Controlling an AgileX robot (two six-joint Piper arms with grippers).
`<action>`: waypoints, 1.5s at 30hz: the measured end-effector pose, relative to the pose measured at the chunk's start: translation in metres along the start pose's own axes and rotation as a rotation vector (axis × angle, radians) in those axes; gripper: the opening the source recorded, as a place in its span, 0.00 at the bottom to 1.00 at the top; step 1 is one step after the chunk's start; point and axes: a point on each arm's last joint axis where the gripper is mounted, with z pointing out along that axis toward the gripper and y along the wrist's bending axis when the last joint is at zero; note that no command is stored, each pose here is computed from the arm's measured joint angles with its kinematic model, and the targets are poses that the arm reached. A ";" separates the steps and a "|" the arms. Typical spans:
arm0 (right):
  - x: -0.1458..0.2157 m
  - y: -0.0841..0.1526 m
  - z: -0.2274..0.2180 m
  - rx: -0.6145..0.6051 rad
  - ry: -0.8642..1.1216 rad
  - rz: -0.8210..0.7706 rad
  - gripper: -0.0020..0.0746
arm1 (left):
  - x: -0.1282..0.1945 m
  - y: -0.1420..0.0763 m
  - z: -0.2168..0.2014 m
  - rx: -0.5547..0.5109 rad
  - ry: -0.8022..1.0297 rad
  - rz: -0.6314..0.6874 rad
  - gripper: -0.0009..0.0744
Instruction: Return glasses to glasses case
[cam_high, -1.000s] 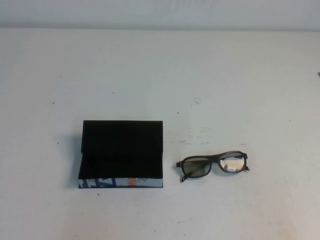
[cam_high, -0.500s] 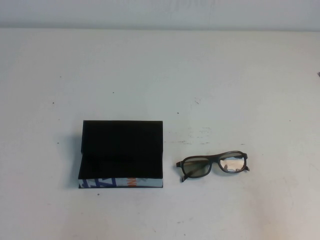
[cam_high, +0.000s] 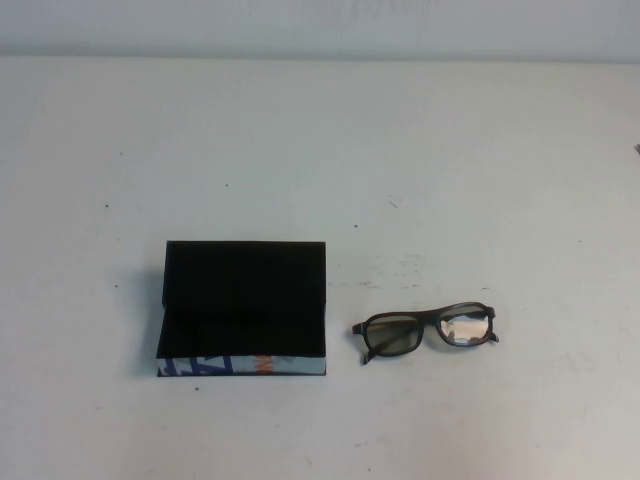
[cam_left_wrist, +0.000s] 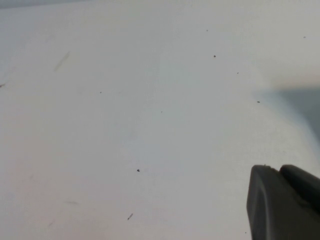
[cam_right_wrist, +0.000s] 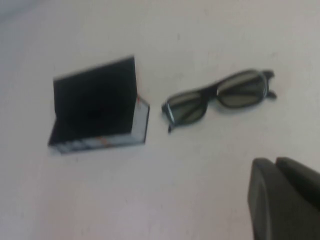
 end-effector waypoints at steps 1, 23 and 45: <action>-0.006 0.006 0.001 0.006 0.070 -0.037 0.01 | 0.000 0.000 0.000 0.000 0.000 0.000 0.01; -0.056 0.059 0.121 -0.131 0.751 -0.808 0.01 | 0.000 0.000 0.000 -0.001 -0.001 0.003 0.01; -0.058 0.049 0.275 -0.368 0.915 -1.613 0.51 | 0.000 0.000 0.000 -0.001 0.001 0.003 0.01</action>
